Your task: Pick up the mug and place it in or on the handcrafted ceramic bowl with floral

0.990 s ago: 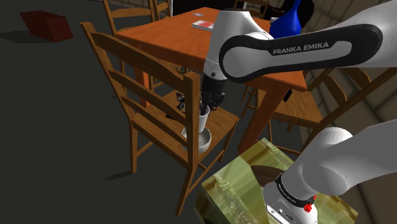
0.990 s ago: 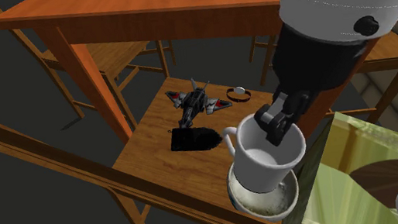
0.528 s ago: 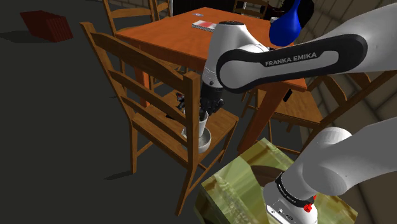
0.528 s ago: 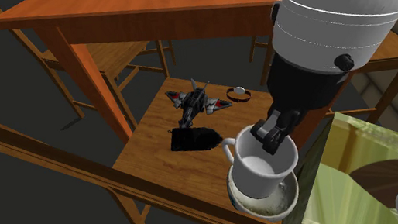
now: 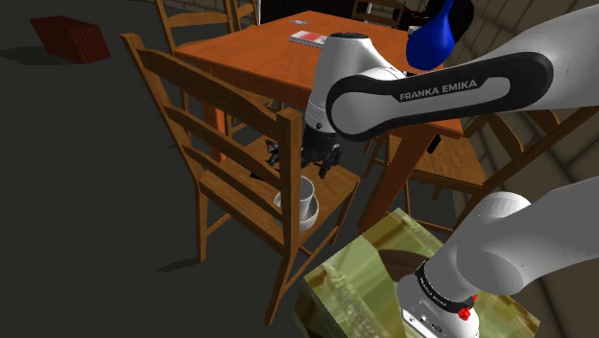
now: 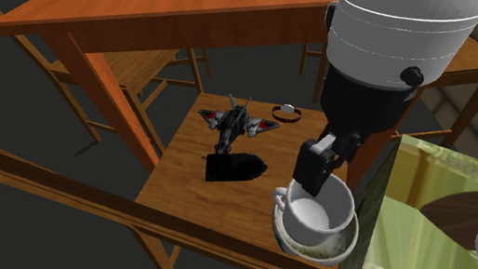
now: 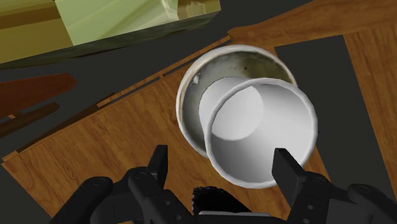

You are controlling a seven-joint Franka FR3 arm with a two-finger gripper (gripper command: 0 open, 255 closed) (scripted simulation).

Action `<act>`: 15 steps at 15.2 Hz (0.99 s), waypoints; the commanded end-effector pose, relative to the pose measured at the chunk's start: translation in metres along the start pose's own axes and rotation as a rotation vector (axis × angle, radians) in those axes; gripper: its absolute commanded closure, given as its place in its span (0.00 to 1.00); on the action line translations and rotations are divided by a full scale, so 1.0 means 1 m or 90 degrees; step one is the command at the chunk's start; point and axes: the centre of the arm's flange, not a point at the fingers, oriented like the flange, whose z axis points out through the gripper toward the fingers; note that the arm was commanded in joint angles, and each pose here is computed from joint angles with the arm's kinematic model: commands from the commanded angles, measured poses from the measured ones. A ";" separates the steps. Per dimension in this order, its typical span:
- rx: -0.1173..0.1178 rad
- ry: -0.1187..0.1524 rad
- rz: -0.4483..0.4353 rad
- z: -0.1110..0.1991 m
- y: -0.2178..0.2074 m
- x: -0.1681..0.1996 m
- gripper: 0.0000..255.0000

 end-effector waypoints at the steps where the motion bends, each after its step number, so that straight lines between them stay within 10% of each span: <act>1: 0.000 0.000 0.000 0.000 0.000 0.000 0.00; 15: 0.000 0.000 0.000 -0.050 0.000 0.000 0.00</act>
